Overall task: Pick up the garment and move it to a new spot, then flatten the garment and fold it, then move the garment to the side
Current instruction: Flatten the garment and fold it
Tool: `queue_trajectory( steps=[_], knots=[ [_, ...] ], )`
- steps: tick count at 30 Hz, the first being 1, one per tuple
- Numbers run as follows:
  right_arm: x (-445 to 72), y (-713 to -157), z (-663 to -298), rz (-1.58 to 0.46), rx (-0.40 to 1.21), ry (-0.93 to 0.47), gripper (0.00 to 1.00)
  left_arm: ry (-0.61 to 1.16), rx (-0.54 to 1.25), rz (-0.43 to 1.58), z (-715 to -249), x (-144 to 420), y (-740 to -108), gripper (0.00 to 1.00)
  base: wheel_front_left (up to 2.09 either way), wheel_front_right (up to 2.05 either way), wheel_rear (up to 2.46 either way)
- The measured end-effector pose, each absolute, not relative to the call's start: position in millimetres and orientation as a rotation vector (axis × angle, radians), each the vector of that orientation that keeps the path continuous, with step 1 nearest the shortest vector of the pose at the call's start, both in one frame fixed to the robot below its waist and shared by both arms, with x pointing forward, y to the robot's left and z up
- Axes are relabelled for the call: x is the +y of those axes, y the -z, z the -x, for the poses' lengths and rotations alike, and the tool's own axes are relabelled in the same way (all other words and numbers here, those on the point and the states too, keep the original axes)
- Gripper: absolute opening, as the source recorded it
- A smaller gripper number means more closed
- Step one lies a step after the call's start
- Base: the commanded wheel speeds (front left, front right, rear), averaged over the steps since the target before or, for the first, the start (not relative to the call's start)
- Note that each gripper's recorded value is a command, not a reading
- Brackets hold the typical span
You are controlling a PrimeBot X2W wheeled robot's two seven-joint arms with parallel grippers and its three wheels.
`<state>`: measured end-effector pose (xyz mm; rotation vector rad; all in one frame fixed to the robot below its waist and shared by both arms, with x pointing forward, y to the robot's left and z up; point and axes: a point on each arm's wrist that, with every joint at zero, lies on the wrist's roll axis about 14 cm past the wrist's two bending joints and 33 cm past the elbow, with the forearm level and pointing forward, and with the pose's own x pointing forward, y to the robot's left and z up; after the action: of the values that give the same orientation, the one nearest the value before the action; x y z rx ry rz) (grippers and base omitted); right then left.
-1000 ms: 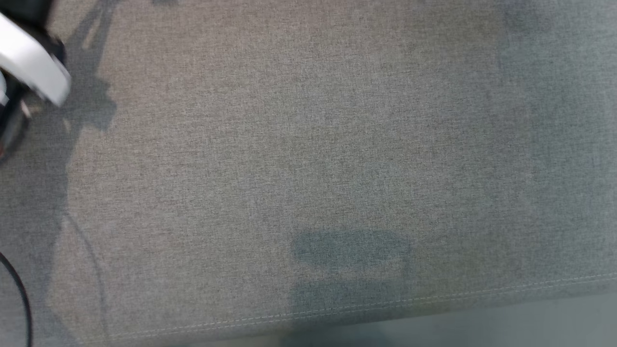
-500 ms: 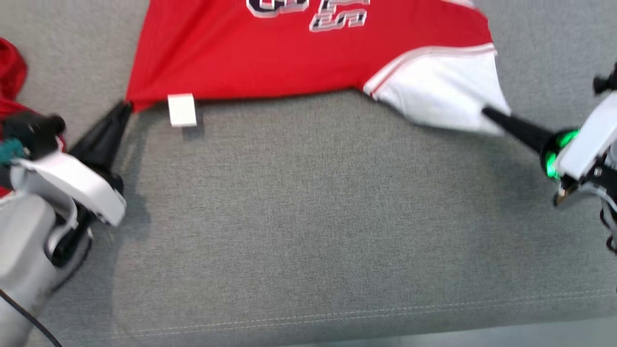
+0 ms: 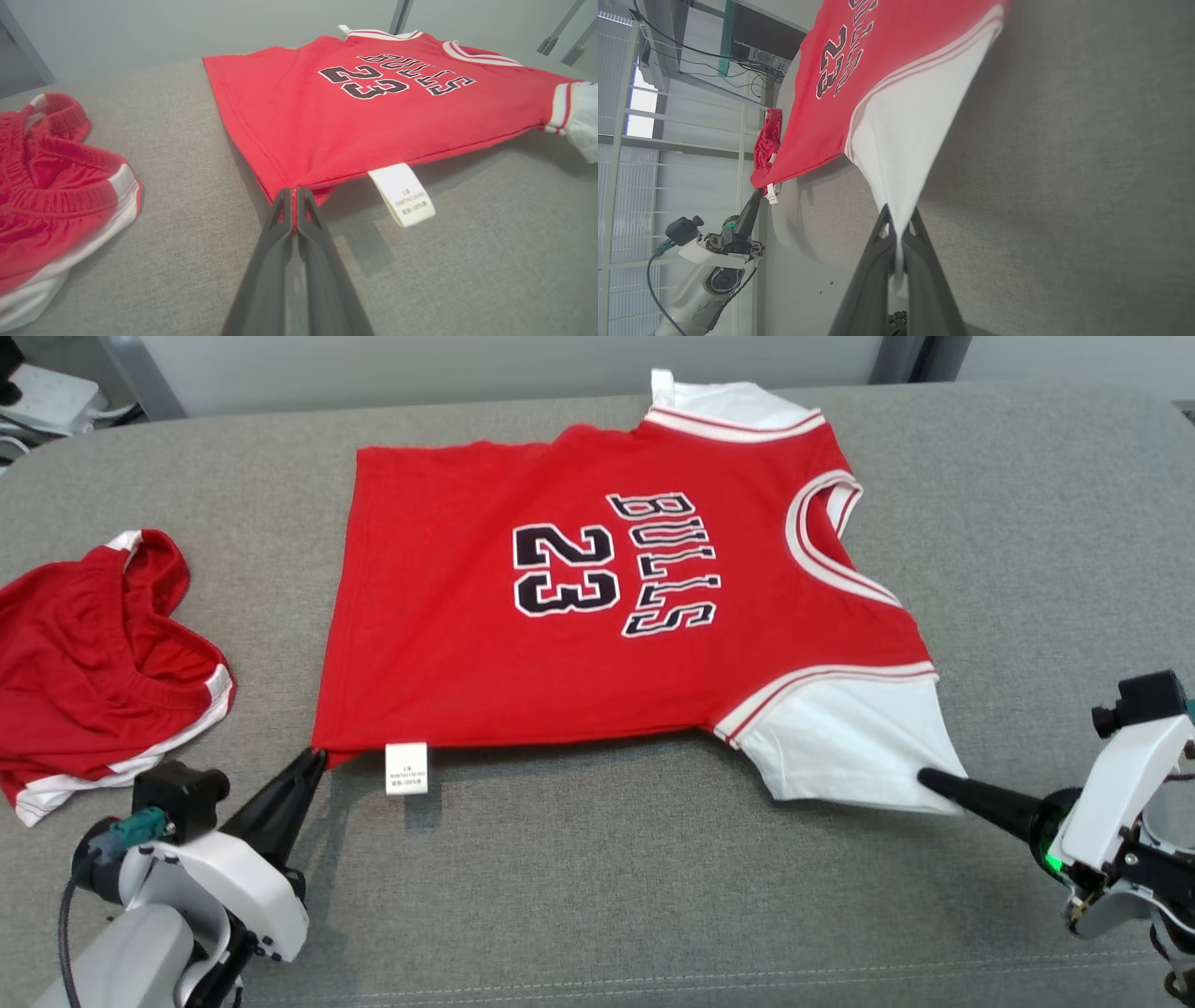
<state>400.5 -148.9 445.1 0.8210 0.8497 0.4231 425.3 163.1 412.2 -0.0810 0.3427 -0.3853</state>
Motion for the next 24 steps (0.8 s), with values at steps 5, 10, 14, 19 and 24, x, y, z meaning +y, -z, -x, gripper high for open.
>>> queue_trajectory(
  steps=[5,10,14,19,24],
  knots=[
    [-148.7,-444.6,-376.1,-0.834,0.880,-0.431,0.00,0.379,0.359,0.077,-397.4,162.3,-407.6,0.00,0.00,0.00,0.00],
    [-150.7,-442.9,-355.9,-0.844,0.894,-0.424,0.00,0.367,0.387,0.087,-370.8,162.5,-398.8,0.00,0.00,0.00,0.00],
    [-146.7,-439.5,-347.2,-0.817,0.907,-0.424,0.00,0.342,0.389,0.085,-365.1,169.3,-397.7,0.01,0.00,0.00,0.00],
    [-143.6,-436.0,-343.2,-0.775,0.928,-0.424,1.00,0.310,0.401,0.060,-364.4,179.7,-392.8,1.00,0.00,0.00,0.00],
    [-156.8,-444.1,-340.0,-0.744,0.895,-0.404,1.00,0.299,0.423,0.054,-357.8,182.8,-385.2,1.00,0.00,0.00,0.00]
  ],
)
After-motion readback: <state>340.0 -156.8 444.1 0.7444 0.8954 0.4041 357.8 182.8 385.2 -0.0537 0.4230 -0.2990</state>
